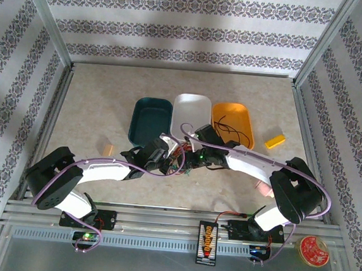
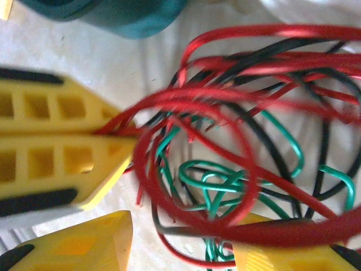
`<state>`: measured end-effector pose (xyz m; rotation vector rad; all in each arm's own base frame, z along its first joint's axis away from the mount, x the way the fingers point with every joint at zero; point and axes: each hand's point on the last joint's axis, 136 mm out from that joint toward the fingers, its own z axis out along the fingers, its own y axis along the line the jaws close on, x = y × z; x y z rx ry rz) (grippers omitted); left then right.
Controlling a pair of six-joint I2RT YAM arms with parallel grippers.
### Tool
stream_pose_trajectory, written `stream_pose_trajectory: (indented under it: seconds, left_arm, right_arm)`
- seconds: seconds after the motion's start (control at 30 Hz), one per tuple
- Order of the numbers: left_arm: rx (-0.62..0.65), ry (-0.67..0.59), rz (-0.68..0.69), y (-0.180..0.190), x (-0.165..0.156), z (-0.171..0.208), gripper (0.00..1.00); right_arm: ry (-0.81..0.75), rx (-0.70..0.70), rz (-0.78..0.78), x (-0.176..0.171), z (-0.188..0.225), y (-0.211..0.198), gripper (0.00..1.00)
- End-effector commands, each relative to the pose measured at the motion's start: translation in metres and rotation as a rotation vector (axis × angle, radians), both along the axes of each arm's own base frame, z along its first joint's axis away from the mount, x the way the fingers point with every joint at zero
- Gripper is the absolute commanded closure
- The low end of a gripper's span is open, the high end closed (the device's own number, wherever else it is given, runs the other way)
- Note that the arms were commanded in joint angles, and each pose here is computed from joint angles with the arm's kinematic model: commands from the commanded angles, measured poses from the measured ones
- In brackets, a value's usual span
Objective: Untangle the cables
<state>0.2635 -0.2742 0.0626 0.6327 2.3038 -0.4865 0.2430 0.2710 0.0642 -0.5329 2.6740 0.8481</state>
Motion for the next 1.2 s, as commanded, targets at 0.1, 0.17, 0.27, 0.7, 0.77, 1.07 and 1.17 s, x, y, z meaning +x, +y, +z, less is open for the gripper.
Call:
stream_pose_trajectory:
  seconds: [0.1,0.17,0.27,0.7,0.77,1.07,1.17]
  left_arm:
    - [0.0,0.058,-0.124,-0.013,-0.021,0.0,1.0]
    - [0.003,0.054,-0.117,-0.011,-0.02,0.0,1.0]
    - [0.016,0.039,-0.075,-0.005,-0.015,0.0,0.96]
    - [-0.022,-0.065,-0.006,-0.005,0.004,0.028,0.48]
    - [-0.026,-0.073,-0.008,-0.008,0.007,0.029,0.47]
    - [0.005,-0.044,-0.003,-0.015,0.014,0.006,0.71]
    - [0.011,-0.038,0.011,-0.014,0.016,0.001,0.92]
  right_arm:
    - [-0.019,0.002,-0.055,0.011,0.003,-0.01,0.56]
    - [-0.012,0.006,-0.048,0.009,0.002,-0.009,0.66]
    - [-0.012,-0.008,-0.055,0.009,-0.001,-0.012,0.87]
    - [-0.059,0.146,0.033,-0.017,0.065,-0.013,1.0]
    - [-0.061,0.182,0.045,-0.02,0.076,-0.012,1.0]
    - [-0.137,0.341,-0.003,-0.008,0.138,-0.018,1.0]
    - [-0.147,0.342,-0.025,-0.004,0.142,-0.026,1.0]
